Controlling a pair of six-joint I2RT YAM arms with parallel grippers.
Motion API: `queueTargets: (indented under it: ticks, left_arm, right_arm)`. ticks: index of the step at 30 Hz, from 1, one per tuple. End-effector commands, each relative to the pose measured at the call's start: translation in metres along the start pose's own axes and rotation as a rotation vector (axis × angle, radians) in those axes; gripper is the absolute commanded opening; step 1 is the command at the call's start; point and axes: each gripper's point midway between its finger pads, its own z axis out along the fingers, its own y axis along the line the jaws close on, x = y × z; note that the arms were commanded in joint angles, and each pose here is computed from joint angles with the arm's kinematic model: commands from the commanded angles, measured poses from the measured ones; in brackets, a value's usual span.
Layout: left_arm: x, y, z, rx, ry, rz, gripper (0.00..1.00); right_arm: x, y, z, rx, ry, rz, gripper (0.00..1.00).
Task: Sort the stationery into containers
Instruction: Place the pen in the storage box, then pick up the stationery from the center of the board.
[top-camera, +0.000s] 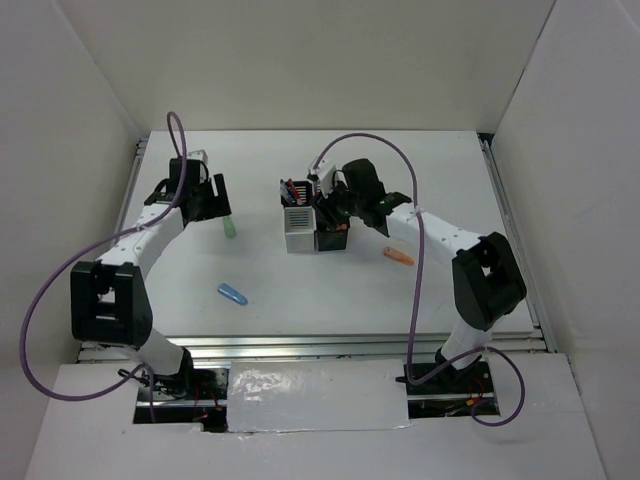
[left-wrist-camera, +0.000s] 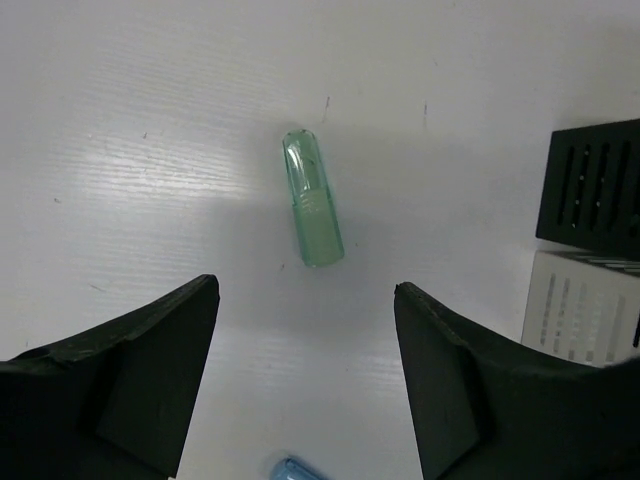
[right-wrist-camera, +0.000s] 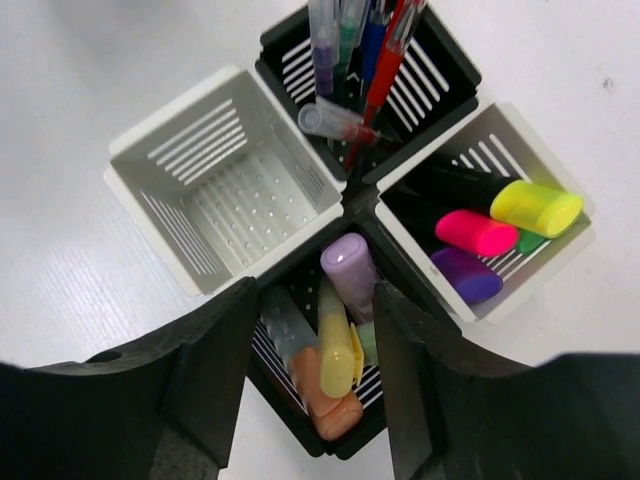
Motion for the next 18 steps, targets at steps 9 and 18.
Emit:
queueTargets:
  ticks: [9, 18]
  left_arm:
    - [0.008, 0.010, 0.054, -0.158, 0.151, -0.033, 0.80]
    - [0.035, 0.005, 0.085, -0.147, 0.278, -0.027, 0.70]
  right_arm:
    - [-0.066, -0.045, -0.070, 0.174, -0.150, 0.125, 0.58]
    - [0.016, -0.101, -0.135, 0.358, 0.006, 0.248, 0.61]
